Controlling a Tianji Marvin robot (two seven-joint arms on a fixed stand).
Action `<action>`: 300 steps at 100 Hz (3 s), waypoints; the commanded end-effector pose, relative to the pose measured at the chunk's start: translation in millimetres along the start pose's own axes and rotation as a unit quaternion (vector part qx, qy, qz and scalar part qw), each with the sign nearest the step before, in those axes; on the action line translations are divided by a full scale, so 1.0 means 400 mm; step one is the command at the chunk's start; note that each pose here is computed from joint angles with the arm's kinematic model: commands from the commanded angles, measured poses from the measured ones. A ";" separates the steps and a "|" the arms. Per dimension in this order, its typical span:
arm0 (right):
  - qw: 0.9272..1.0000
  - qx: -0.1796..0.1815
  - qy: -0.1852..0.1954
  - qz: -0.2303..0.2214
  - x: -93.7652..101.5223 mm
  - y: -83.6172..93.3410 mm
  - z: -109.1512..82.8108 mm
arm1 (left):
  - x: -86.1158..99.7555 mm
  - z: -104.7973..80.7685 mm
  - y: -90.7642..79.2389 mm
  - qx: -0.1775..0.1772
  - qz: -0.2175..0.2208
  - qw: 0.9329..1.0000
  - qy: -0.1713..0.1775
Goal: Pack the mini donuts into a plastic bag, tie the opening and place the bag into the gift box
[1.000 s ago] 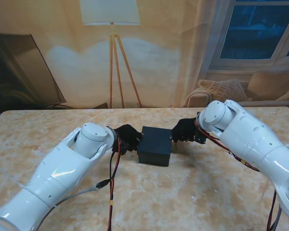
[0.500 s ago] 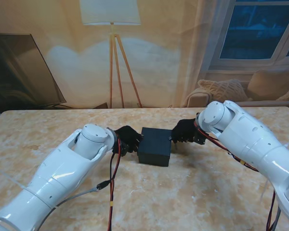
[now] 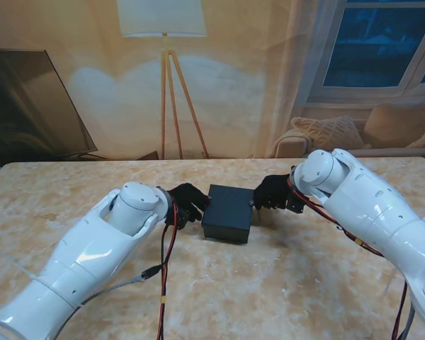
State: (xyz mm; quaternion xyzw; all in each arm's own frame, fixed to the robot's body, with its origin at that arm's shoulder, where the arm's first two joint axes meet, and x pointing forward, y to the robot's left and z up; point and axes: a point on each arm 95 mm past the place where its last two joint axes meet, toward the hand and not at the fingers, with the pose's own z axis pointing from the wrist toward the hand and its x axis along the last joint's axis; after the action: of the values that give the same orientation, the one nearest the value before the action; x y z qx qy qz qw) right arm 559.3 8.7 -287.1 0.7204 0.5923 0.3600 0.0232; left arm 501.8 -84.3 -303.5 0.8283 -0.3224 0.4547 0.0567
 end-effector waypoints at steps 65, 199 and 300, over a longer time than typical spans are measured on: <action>1.000 0.008 -0.009 0.003 -0.014 -0.008 0.002 | 0.029 -0.003 0.006 0.006 0.007 1.000 0.013; 0.998 0.052 -0.032 0.012 -0.027 -0.026 0.063 | -0.008 0.073 0.035 0.016 0.074 0.996 -0.052; 0.997 0.055 -0.045 0.016 -0.055 -0.015 0.042 | 0.003 0.070 0.018 0.031 0.108 0.992 -0.054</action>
State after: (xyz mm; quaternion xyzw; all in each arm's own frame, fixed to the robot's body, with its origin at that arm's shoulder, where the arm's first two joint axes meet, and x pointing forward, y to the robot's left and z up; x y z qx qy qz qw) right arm 565.6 -2.3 -309.2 0.7446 0.5946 0.3031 0.0112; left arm 518.3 -97.4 -323.3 0.8154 -0.3935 0.4225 -0.0425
